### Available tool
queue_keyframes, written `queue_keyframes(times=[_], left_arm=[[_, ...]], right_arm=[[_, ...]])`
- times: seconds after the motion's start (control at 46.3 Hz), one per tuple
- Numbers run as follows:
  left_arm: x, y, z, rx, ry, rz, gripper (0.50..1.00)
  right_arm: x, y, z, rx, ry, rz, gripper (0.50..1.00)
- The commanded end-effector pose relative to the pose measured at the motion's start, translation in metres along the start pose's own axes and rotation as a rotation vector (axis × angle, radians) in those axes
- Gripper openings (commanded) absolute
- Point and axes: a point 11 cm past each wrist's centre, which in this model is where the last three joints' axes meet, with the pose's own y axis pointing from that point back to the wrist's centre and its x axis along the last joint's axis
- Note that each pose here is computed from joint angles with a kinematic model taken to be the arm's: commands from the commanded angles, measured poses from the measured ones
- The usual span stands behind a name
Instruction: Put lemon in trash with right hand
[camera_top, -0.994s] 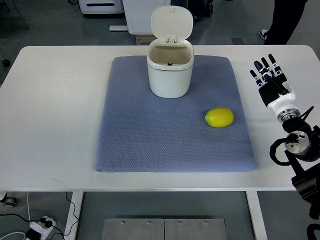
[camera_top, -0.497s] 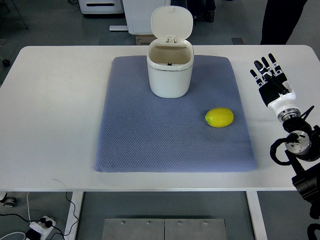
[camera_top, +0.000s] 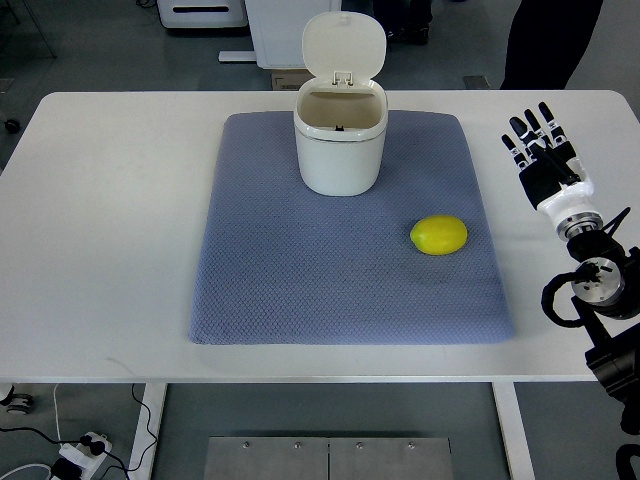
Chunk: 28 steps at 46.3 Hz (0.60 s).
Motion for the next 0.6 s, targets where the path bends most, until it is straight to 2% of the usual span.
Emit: queue_keyframes(times=[0.0,0.583], left_arm=[[0.0,0.0,0.0,0.0,0.0,0.0,1.0],[0.0,0.0,0.0,0.0,0.0,0.0,1.0]], right_arm=[[0.0,0.0,-0.001,0.001,0.0,-0.001,1.0],[-0.006,-0.008,-0.013,0.021,0.012,-0.018,1.0]])
